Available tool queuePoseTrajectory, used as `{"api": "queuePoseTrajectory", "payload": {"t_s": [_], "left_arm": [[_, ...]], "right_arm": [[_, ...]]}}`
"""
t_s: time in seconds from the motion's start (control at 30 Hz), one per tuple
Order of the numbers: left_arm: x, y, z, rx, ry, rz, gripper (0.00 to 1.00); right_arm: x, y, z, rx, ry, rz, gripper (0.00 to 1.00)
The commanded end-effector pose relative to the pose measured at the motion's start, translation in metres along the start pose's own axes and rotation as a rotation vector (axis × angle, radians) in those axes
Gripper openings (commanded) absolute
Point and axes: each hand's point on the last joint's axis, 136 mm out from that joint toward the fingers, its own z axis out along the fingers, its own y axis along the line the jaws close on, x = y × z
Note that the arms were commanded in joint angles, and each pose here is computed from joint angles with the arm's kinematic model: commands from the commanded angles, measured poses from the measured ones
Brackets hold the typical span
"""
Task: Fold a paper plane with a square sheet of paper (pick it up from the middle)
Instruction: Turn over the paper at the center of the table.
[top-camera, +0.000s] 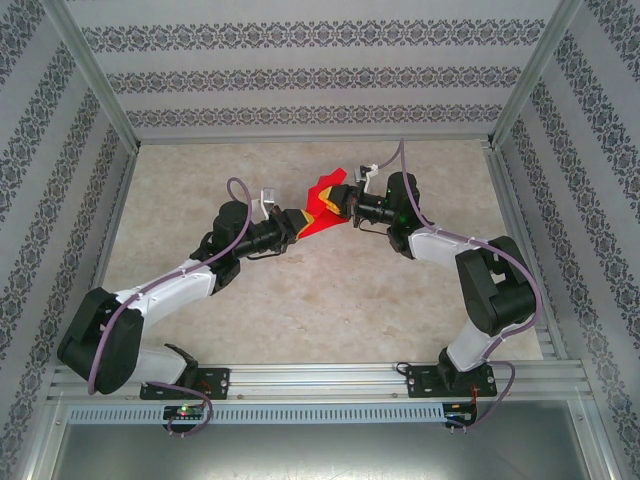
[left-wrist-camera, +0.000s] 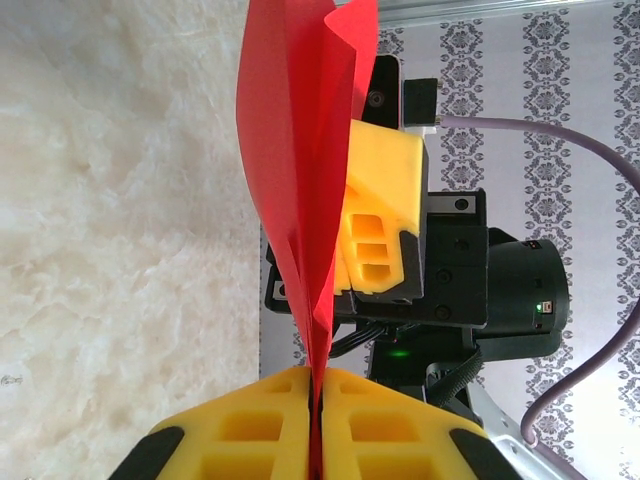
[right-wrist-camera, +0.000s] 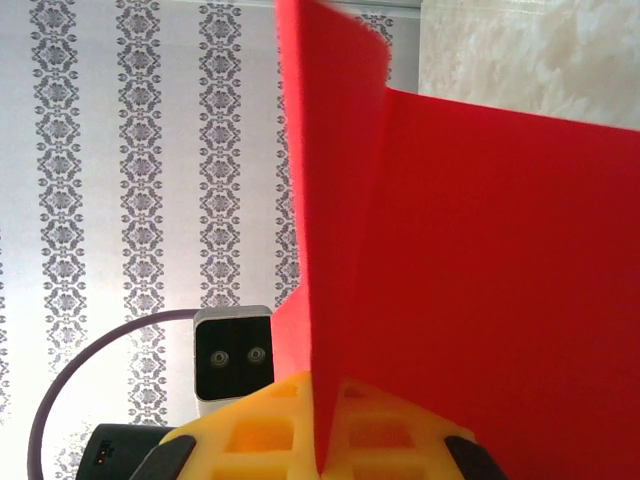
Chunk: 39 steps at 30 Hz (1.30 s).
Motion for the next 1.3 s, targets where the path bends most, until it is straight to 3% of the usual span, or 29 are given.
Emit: {"api": "queuePoseTrajectory", "payload": {"t_s": [0.0,0.13,0.33,0.37,0.43,0.47,0.67,0.9,0.97,1.1,1.27], "left_arm": [[0.004,-0.018,-0.003,0.022,0.017,0.051,0.11],[0.004,-0.016,-0.002,0.008,0.02,0.05,0.17],[0.006,-0.017,-0.004,0.005,0.027,0.059,0.18],[0.007,-0.017,-0.004,0.003,0.029,0.063,0.17],[0.008,-0.017,-0.004,-0.002,0.038,0.067,0.03],[0.008,-0.016,-0.004,-0.006,0.038,0.067,0.0],[0.009,-0.016,-0.006,-0.02,0.045,0.072,0.05],[0.01,-0.006,-0.01,-0.087,0.052,0.113,0.0],[0.01,-0.003,-0.015,-0.142,0.055,0.167,0.0],[0.006,0.016,-0.044,-0.405,0.052,0.344,0.0],[-0.013,0.045,-0.088,-0.798,0.054,0.602,0.0]], "right_arm": [[-0.004,0.001,-0.002,-0.02,-0.017,-0.019,0.05],[-0.005,-0.004,-0.002,-0.008,-0.02,-0.019,0.06],[-0.009,-0.017,-0.006,0.032,-0.038,-0.004,0.04],[-0.008,-0.018,-0.006,0.033,-0.037,-0.004,0.04],[-0.008,-0.019,-0.005,0.037,-0.035,-0.001,0.04],[-0.008,-0.021,-0.006,0.042,-0.036,-0.001,0.04],[-0.008,-0.027,-0.006,0.056,-0.037,0.003,0.05],[-0.01,-0.036,-0.01,0.092,-0.042,-0.005,0.28],[-0.012,-0.038,-0.015,0.103,-0.052,-0.013,0.36],[-0.016,-0.047,-0.03,0.168,-0.075,-0.043,0.48],[-0.018,-0.055,-0.049,0.289,-0.079,-0.109,0.52]]}}
